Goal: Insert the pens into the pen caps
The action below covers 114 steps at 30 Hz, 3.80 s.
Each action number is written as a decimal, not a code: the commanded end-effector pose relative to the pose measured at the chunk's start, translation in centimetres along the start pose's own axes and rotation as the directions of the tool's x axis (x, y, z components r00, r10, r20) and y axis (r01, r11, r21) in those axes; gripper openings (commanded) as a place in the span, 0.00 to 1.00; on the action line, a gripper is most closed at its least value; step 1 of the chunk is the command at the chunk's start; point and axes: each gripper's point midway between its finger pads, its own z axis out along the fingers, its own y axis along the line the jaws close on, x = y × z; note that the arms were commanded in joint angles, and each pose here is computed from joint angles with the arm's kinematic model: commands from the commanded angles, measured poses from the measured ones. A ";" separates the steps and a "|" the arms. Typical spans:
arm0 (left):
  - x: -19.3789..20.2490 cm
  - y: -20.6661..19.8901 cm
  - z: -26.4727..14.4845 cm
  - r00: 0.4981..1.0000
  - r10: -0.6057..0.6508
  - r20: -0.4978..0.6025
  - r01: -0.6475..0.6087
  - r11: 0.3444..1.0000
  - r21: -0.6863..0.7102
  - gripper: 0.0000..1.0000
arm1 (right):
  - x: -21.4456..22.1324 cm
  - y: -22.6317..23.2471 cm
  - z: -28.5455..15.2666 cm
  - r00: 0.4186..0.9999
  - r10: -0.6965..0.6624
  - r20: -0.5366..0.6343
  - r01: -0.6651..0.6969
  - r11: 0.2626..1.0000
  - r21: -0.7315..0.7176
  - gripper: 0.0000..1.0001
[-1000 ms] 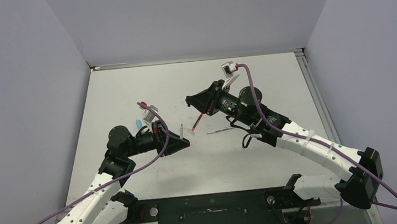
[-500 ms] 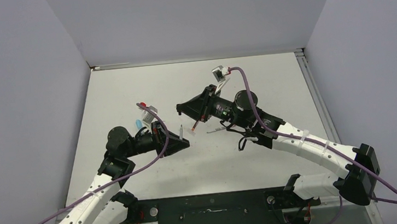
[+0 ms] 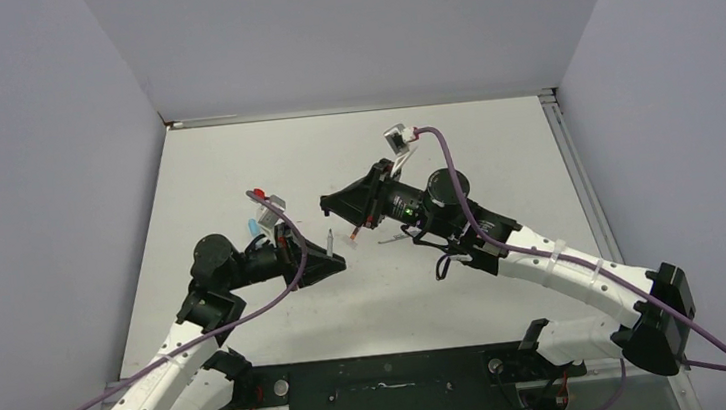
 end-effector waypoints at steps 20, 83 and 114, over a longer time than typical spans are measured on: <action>-1.2 -1.6 -0.3 0.994 0.092 0.052 -0.094 0.995 0.037 0.00 | 0.0 1.9 -1.4 0.999 -0.030 0.029 0.030 0.999 -0.018 0.05; -7.0 -4.1 -0.4 0.955 0.243 0.171 -0.244 0.970 -0.018 0.00 | 9.6 2.9 -2.7 0.964 -0.117 -0.237 0.116 0.993 -0.016 0.05; -9.2 -4.9 0.0 0.949 0.286 0.134 -0.284 0.958 -0.032 0.00 | 8.9 3.1 -3.1 0.961 -0.150 -0.231 0.163 0.986 0.038 0.05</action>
